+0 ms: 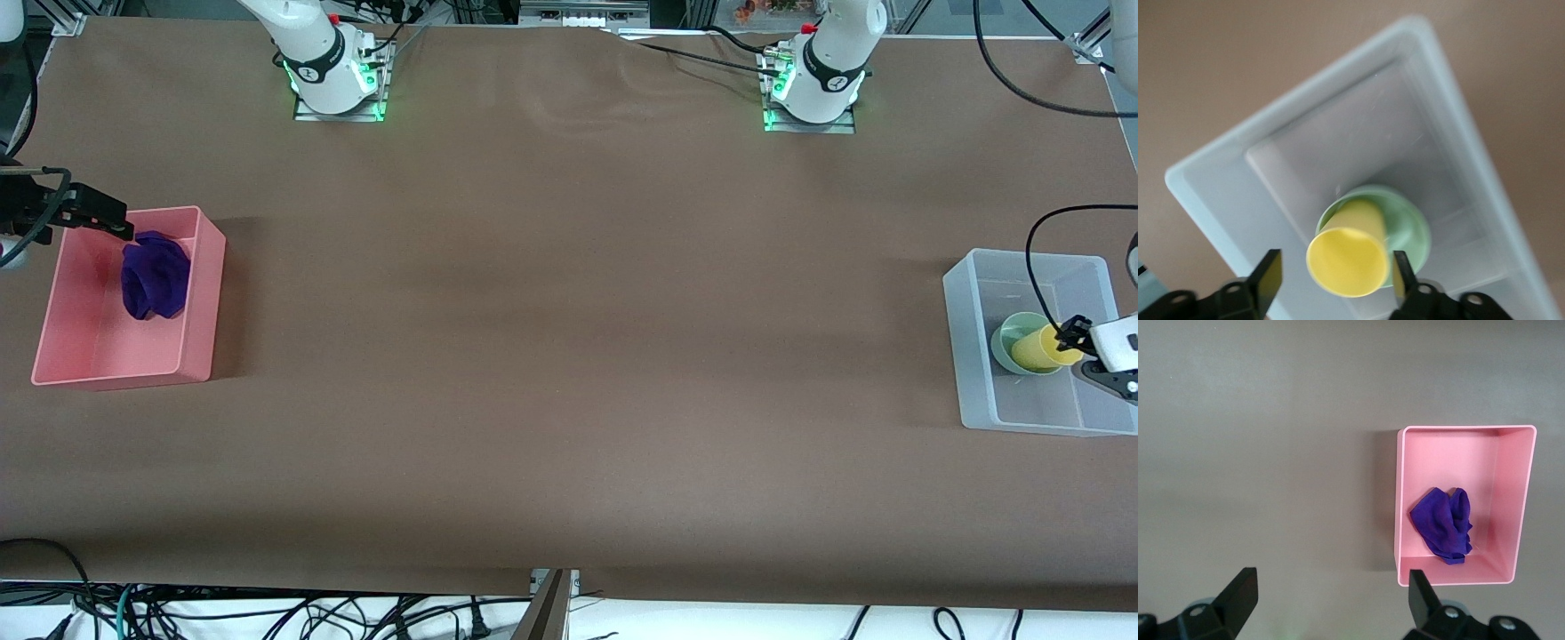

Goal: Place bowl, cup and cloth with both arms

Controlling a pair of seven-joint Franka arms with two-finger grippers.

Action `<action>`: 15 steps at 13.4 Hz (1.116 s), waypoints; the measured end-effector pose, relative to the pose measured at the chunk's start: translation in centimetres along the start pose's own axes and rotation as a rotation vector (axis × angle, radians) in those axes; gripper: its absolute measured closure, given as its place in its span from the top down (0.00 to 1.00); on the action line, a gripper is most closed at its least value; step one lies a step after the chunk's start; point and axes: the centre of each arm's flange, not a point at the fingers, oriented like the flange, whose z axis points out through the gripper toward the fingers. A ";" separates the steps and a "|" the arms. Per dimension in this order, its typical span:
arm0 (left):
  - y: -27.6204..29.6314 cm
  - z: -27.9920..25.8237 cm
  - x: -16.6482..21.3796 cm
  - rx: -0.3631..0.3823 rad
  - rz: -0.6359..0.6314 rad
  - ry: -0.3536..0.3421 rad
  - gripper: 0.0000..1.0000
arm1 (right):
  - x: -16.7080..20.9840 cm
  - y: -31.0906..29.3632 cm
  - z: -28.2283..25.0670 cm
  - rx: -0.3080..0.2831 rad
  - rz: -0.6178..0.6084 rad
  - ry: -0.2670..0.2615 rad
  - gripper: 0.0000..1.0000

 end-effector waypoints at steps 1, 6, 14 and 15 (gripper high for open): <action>1.4 -3.0 0.9 -0.025 -0.013 0.029 0.91 | 0.0 0.0 0.0 0.000 0.000 0.000 1.00; 12.9 -18.0 4.1 -0.111 -0.235 0.097 1.00 | 0.0 0.0 0.0 0.000 -0.001 0.000 1.00; 27.0 -28.7 -0.1 -0.206 -0.450 0.124 1.00 | 0.0 0.0 0.0 0.000 -0.001 -0.001 1.00; 26.7 -29.0 -0.5 -0.192 -0.452 0.115 1.00 | 0.0 0.0 0.0 0.000 -0.001 -0.001 1.00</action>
